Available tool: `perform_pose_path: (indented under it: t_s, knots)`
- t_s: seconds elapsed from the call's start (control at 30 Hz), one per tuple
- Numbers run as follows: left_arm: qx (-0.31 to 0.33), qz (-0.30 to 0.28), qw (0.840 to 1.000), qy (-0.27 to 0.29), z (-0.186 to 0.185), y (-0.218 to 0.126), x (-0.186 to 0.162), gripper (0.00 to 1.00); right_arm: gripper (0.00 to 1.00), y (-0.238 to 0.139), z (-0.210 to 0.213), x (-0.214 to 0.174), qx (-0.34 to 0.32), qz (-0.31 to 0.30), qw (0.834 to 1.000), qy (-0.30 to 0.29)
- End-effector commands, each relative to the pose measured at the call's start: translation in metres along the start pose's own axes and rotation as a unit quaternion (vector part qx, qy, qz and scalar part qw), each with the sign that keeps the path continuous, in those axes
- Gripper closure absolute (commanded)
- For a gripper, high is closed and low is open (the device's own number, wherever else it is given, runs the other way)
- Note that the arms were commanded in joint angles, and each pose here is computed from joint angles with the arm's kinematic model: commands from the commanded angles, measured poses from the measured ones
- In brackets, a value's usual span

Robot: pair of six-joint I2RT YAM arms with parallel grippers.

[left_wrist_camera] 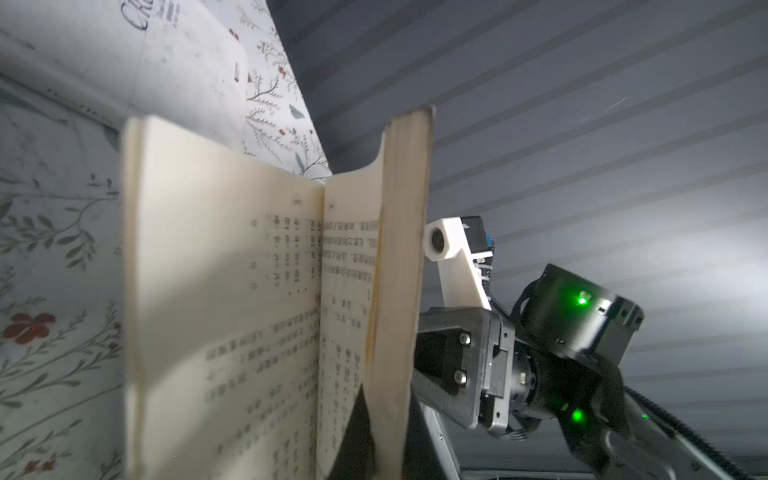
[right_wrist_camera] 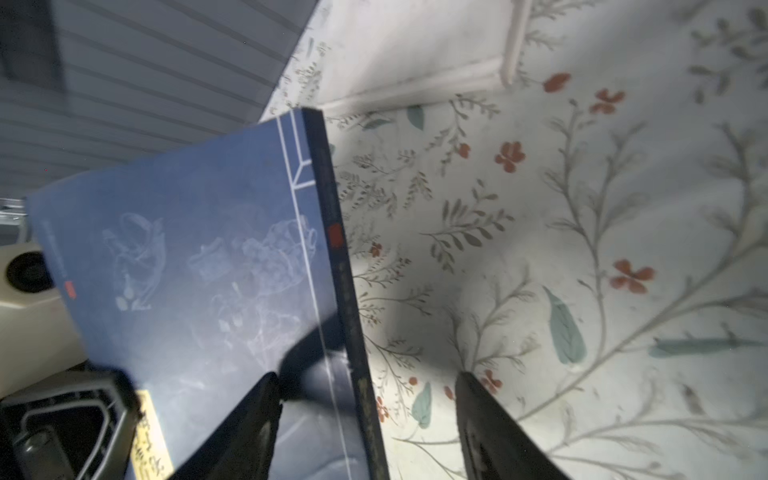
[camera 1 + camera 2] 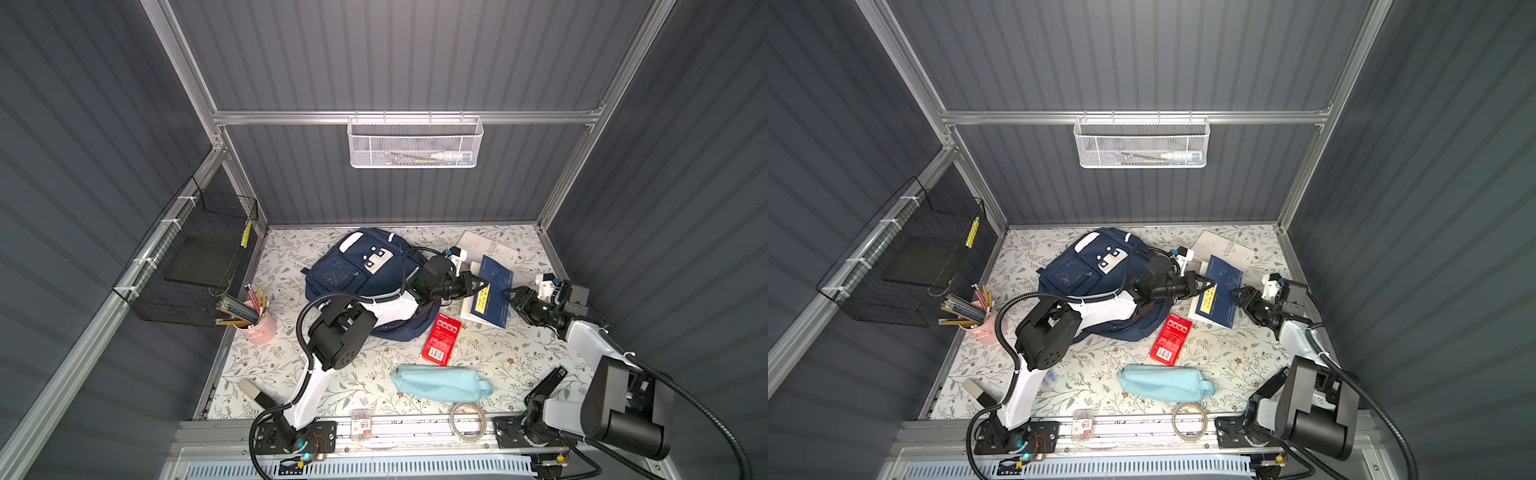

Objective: Pack the student bag

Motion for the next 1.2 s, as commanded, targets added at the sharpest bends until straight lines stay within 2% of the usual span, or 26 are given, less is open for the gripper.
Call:
perform_pose_path:
  t_s: [0.0, 0.17, 0.23, 0.3, 0.37, 0.4, 0.43, 0.57, 0.67, 0.7, 0.73, 0.9, 0.93, 1.0, 1.07, 1.13, 1.17]
  knots:
    - [-0.06, 0.008, 0.998, -0.009, -0.021, -0.003, -0.002, 1.0, 0.39, -0.001, 0.02, -0.001, 0.092, -0.001, 0.996, -0.015]
    - [-0.049, 0.009, 0.999, -0.012, -0.01, -0.001, -0.005, 1.0, 0.39, 0.0, 0.025, -0.001, 0.13, 0.003, 0.991, -0.014]
    - [-0.045, 0.01, 0.999, -0.013, -0.007, 0.0, -0.006, 1.0, 0.43, 0.001, 0.026, -0.002, 0.145, 0.003, 0.989, -0.011]
    - [-0.035, 0.011, 0.999, -0.014, -0.001, 0.001, -0.007, 1.0, 0.59, 0.001, 0.027, -0.002, 0.149, 0.002, 0.989, -0.015]
    - [-0.02, 0.008, 1.0, -0.014, 0.006, 0.0, -0.008, 1.0, 0.87, 0.0, 0.028, -0.001, 0.142, -0.001, 0.99, -0.019]
    - [-0.011, 0.003, 1.0, -0.012, 0.01, -0.001, -0.007, 0.97, 0.94, -0.001, 0.028, -0.001, 0.137, -0.003, 0.99, -0.022]
    - [0.002, -0.002, 1.0, -0.008, 0.014, -0.002, -0.005, 0.87, 0.99, -0.003, 0.027, -0.001, 0.131, -0.007, 0.991, -0.024]
    - [0.071, -0.011, 0.996, 0.044, 0.017, -0.007, 0.001, 0.41, 1.0, -0.011, 0.033, 0.002, 0.115, -0.027, 0.992, -0.037]
    - [0.124, -0.04, 0.988, 0.082, 0.012, -0.023, 0.011, 0.2, 1.0, -0.02, 0.043, 0.005, 0.114, -0.042, 0.992, -0.045]
    - [0.14, -0.048, 0.985, 0.094, 0.011, -0.029, 0.014, 0.08, 1.0, -0.023, 0.046, 0.006, 0.115, -0.043, 0.991, -0.047]
    - [0.158, -0.059, 0.98, 0.104, 0.01, -0.038, 0.018, 0.0, 1.0, -0.024, 0.049, 0.006, 0.118, -0.044, 0.991, -0.046]
    - [0.216, -0.106, 0.963, 0.118, 0.019, -0.098, 0.038, 0.01, 1.0, -0.035, 0.061, 0.004, 0.118, -0.06, 0.989, -0.062]
    - [0.24, -0.109, 0.956, 0.129, 0.022, -0.111, 0.042, 0.03, 1.0, -0.036, 0.062, 0.004, 0.113, -0.062, 0.99, -0.065]
    - [0.302, -0.104, 0.932, 0.172, 0.025, -0.137, 0.049, 0.12, 1.0, -0.036, 0.064, 0.005, 0.107, -0.058, 0.99, -0.068]
    - [0.362, -0.066, 0.903, 0.221, 0.036, -0.158, 0.053, 0.23, 1.0, -0.033, 0.067, 0.005, 0.112, -0.053, 0.99, -0.067]
    - [0.43, -0.025, 0.865, 0.256, 0.05, -0.174, 0.049, 0.29, 1.0, -0.029, 0.071, 0.004, 0.118, -0.048, 0.989, -0.069]
    - [0.45, -0.003, 0.852, 0.269, 0.056, -0.179, 0.045, 0.31, 1.0, -0.027, 0.074, 0.004, 0.12, -0.045, 0.989, -0.072]
Point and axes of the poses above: each gripper's point midway between its finger pads, its own y axis out along the fingers, its own z axis along the line the jaws close on, x = y × z, the point moved 6 cm from there along -y, back along the fingers, and after that the axes turned 3 degrees about -y, right-handed, at the moved point
